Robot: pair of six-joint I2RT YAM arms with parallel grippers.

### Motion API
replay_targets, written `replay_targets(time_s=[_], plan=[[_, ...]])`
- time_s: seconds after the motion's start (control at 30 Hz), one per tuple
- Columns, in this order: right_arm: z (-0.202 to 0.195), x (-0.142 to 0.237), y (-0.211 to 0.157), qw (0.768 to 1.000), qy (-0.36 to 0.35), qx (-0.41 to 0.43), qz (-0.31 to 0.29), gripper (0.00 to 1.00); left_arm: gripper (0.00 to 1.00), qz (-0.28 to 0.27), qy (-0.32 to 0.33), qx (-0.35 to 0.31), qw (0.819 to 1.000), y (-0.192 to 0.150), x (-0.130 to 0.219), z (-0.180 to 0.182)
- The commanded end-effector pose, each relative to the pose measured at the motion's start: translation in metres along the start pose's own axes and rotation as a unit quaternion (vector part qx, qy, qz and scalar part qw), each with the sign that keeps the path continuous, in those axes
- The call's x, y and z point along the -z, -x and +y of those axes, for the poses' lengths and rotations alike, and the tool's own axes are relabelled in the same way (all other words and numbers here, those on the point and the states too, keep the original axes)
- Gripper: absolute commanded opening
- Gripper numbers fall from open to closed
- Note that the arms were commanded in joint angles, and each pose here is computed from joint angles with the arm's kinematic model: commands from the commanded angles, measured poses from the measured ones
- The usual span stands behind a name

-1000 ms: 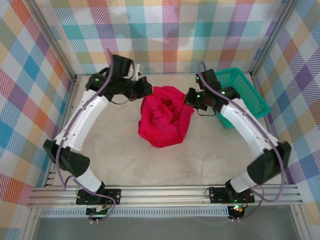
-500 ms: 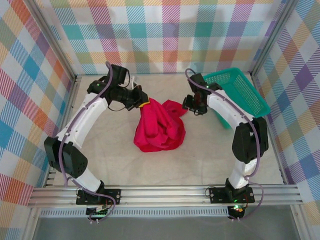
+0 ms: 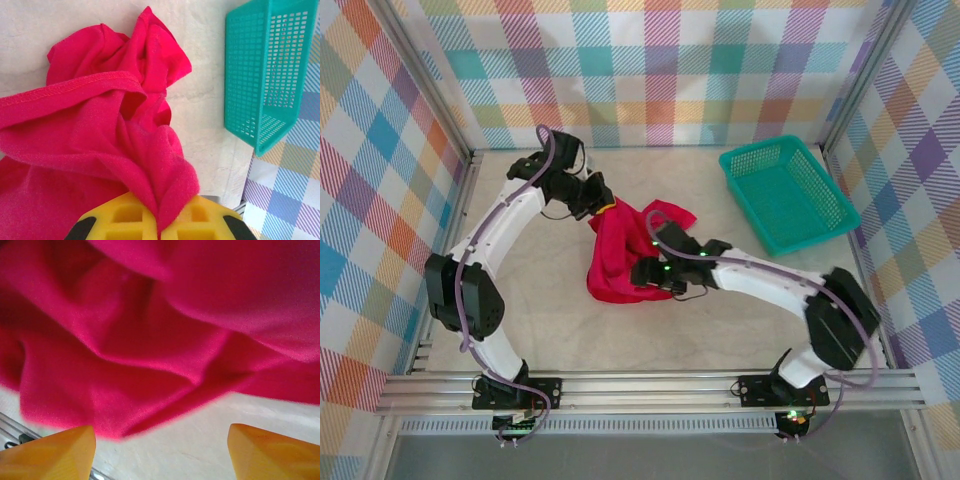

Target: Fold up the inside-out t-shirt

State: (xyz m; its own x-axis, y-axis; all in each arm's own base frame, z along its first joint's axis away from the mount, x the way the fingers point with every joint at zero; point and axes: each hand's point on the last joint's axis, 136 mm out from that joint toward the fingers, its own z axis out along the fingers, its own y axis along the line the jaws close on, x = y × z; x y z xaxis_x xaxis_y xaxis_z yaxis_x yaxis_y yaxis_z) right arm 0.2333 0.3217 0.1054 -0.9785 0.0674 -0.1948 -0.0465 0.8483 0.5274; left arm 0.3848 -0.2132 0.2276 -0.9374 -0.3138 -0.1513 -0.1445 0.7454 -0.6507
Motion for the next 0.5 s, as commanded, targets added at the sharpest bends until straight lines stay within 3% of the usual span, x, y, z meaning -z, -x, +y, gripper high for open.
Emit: replay_targets(time_s=[0.0,0.03,0.07,0.13,0.2,0.33,0.47], plan=[[0.05,-0.019,0.024,0.998,0.059,-0.005,-0.017,0.71,0.0,-0.019,0.0,0.0,1.0,0.01,0.009,-0.001],[0.05,-0.029,0.029,0.999,0.05,-0.01,-0.017,0.7,0.0,-0.021,0.002,0.003,1.0,0.012,0.01,0.001],[0.046,-0.036,0.033,0.999,0.033,-0.017,-0.019,0.62,0.0,-0.024,0.001,0.006,1.0,0.015,0.013,0.003],[0.033,-0.041,0.042,1.0,-0.002,-0.024,-0.019,0.26,0.0,-0.035,-0.001,0.022,0.999,0.029,0.025,0.009],[0.025,-0.024,0.049,0.999,-0.016,-0.015,-0.028,0.0,0.0,-0.055,-0.004,0.045,0.997,0.049,0.045,0.02],[-0.008,0.059,0.057,0.994,-0.07,0.014,-0.08,0.0,0.0,-0.117,-0.001,0.097,0.988,0.085,0.092,0.055],[-0.062,0.127,0.043,0.988,-0.093,-0.007,-0.127,0.0,0.0,-0.146,0.021,0.143,0.979,0.097,0.106,0.099]])
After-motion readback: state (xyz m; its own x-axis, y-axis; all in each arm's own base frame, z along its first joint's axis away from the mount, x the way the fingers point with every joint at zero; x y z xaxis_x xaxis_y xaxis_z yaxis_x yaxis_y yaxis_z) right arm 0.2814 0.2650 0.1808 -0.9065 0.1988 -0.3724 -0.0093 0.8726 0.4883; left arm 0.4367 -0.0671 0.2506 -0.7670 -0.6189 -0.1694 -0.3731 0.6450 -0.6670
